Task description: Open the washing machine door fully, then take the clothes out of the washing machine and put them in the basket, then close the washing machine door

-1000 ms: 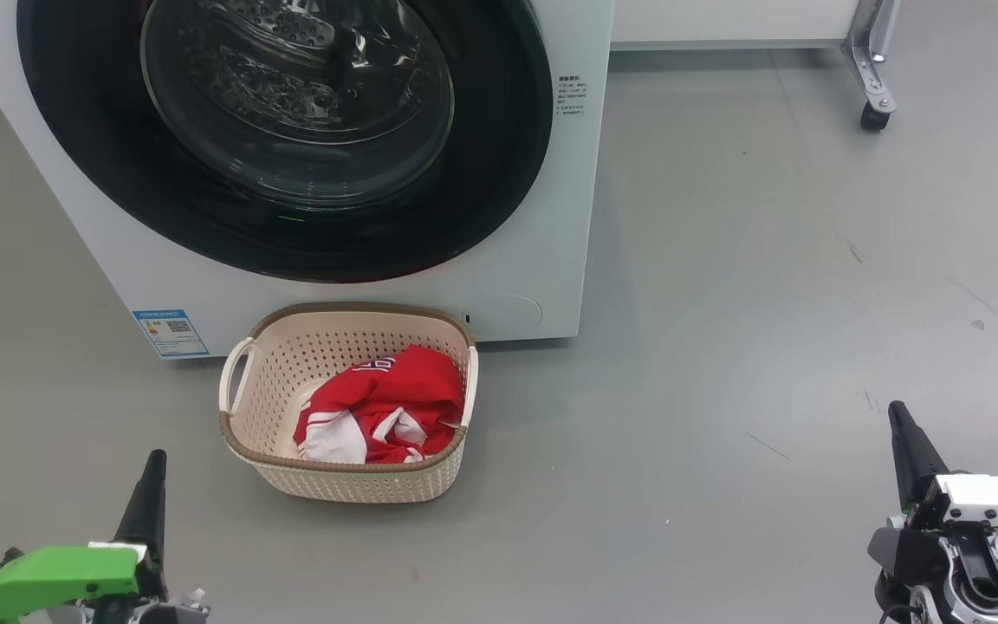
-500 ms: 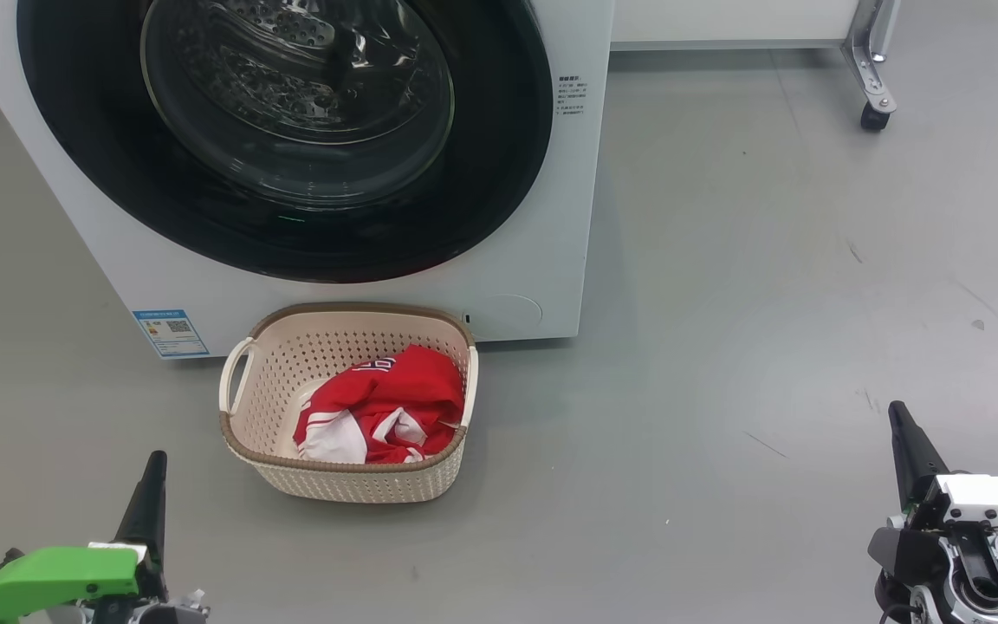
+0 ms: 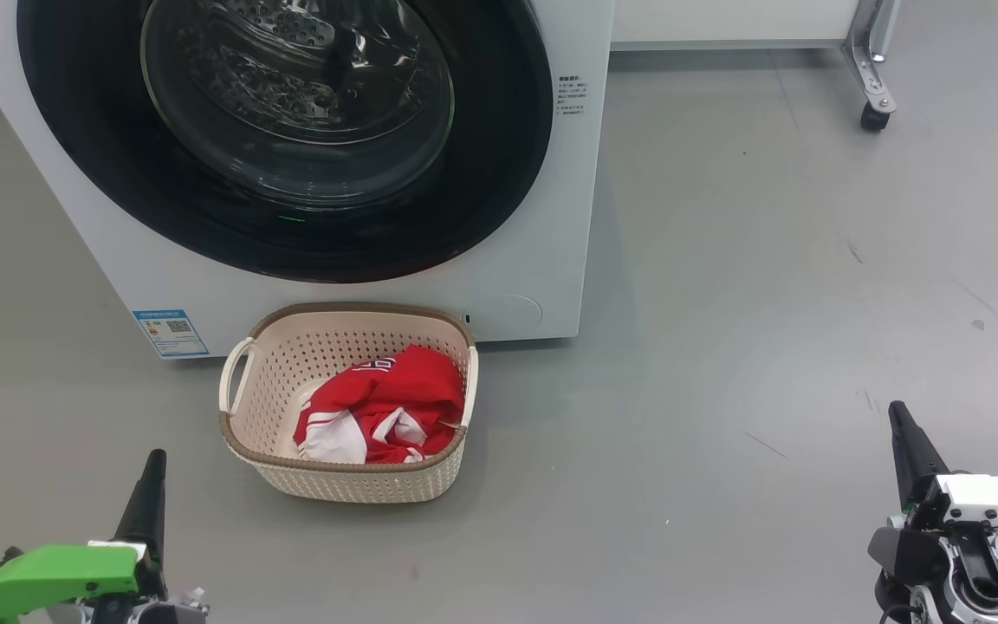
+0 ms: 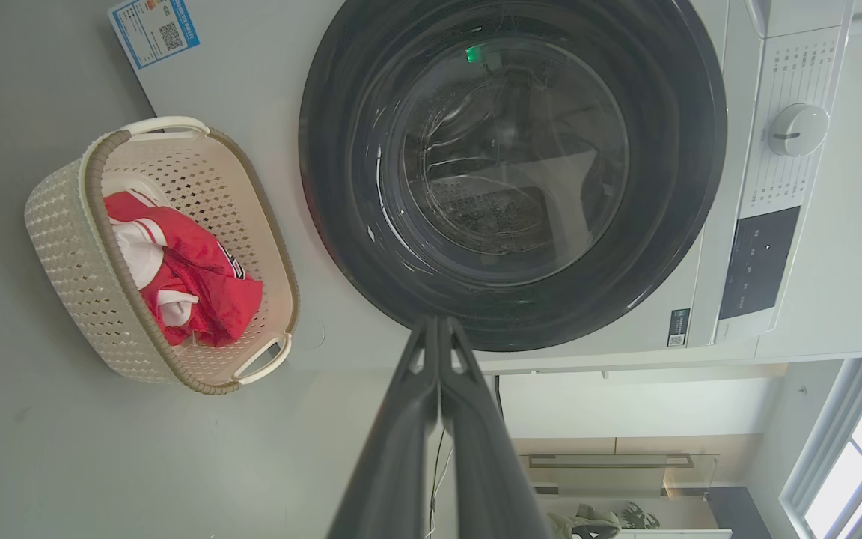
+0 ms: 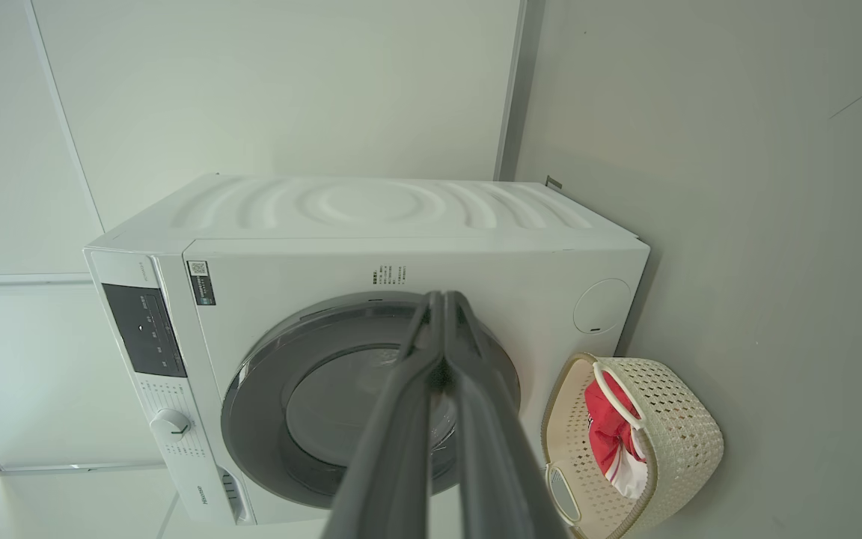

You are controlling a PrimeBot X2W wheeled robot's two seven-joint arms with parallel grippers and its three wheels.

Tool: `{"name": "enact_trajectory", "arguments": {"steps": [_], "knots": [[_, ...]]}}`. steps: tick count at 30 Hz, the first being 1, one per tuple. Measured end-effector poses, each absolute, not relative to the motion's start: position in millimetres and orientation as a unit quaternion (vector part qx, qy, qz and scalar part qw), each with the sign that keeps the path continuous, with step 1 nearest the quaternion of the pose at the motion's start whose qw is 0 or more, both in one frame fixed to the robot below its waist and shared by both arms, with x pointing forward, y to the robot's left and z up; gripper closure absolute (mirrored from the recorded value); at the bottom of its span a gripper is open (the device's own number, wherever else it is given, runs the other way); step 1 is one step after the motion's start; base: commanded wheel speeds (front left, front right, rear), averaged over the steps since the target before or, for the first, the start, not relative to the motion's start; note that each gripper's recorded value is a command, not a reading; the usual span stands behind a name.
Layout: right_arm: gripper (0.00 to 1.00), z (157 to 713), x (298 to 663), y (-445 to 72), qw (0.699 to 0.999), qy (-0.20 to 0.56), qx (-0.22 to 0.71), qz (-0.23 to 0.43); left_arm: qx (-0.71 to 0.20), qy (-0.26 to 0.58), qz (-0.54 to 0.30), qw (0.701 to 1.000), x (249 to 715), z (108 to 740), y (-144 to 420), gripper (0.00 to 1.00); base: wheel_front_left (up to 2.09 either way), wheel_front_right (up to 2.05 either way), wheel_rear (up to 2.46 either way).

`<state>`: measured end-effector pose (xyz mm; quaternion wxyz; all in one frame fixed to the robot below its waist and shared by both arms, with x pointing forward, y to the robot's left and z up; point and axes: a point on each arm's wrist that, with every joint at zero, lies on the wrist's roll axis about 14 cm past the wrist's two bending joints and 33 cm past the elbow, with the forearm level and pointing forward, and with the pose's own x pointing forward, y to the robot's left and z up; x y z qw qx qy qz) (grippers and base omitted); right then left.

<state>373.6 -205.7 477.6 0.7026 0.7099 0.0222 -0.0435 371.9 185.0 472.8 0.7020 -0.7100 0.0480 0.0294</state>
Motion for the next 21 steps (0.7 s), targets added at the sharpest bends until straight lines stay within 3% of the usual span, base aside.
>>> {"name": "enact_trajectory", "arguments": {"steps": [21], "knots": [[1.00, 477.6, 373.6, -205.4, 0.702, 0.023, 0.710, -0.043, -0.710, 0.046, 0.028, 0.702, 373.5, 474.4, 185.4, 1.00, 0.00, 0.00, 0.00]]}}
